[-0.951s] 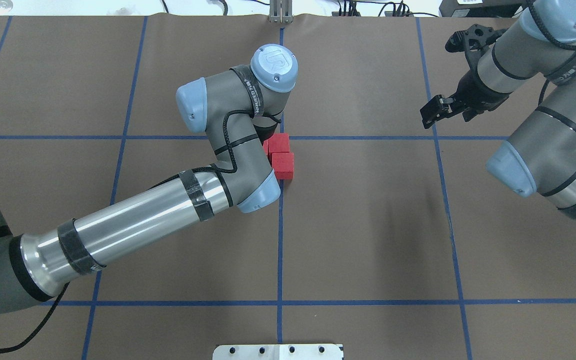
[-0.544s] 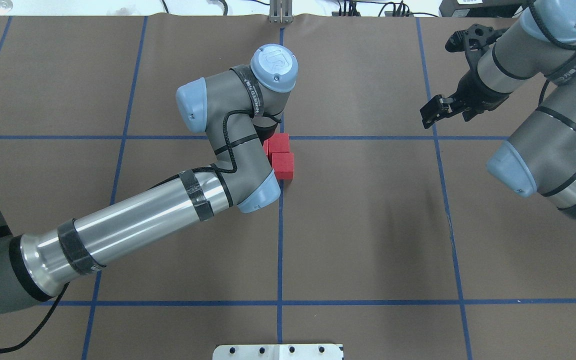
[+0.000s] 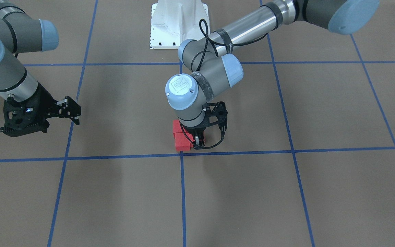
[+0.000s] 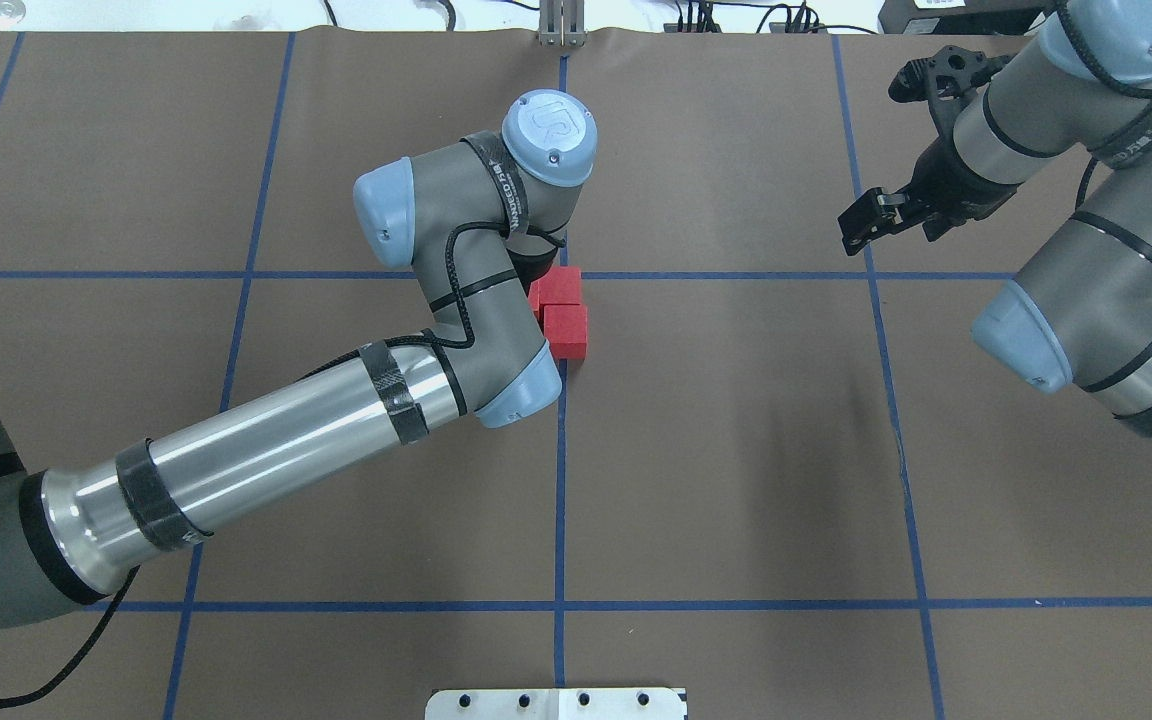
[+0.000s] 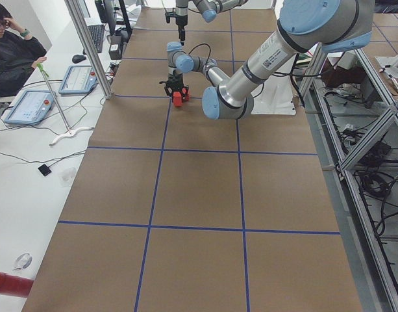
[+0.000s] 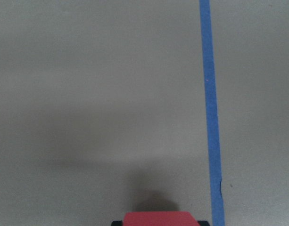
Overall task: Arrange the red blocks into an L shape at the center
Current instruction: 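Lower the cube against the pair's far end and open the left gripper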
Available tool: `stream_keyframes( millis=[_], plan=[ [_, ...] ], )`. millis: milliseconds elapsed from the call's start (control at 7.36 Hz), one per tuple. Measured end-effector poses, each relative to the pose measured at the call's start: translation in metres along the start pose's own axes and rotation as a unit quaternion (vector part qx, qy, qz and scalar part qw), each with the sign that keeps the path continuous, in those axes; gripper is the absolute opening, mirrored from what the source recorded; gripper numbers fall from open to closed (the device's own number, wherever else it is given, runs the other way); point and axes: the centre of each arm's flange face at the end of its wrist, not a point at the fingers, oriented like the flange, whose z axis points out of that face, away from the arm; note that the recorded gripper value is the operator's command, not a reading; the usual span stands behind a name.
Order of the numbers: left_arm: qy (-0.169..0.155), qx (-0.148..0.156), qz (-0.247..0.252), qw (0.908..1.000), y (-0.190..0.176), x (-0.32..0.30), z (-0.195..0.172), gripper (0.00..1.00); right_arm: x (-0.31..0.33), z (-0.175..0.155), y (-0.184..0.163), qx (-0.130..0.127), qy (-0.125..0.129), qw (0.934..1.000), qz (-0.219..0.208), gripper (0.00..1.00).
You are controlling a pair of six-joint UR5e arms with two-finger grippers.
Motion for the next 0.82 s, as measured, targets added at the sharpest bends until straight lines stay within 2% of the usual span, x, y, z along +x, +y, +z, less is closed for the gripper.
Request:
stream_keyframes(
  millis=[136, 408, 815],
  plan=[
    [0.0, -0.001, 0.001, 1.0, 0.0007, -0.0005, 0.0, 0.3, -0.0005, -0.0004, -0.0002, 0.0, 0.0, 1.0, 0.0, 0.99],
    [0.0, -0.002, 0.002, 1.0, 0.0023, -0.0024, 0.0008, 0.45, -0.0024, -0.0015, -0.0012, 0.001, 0.0, 1.0, 0.0, 0.99],
    [0.0, -0.002, 0.003, 1.0, 0.0029, -0.0031, 0.0011, 0.77, -0.0036, -0.0017, -0.0016, 0.001, 0.0, 1.0, -0.001, 0.99]
  ],
)
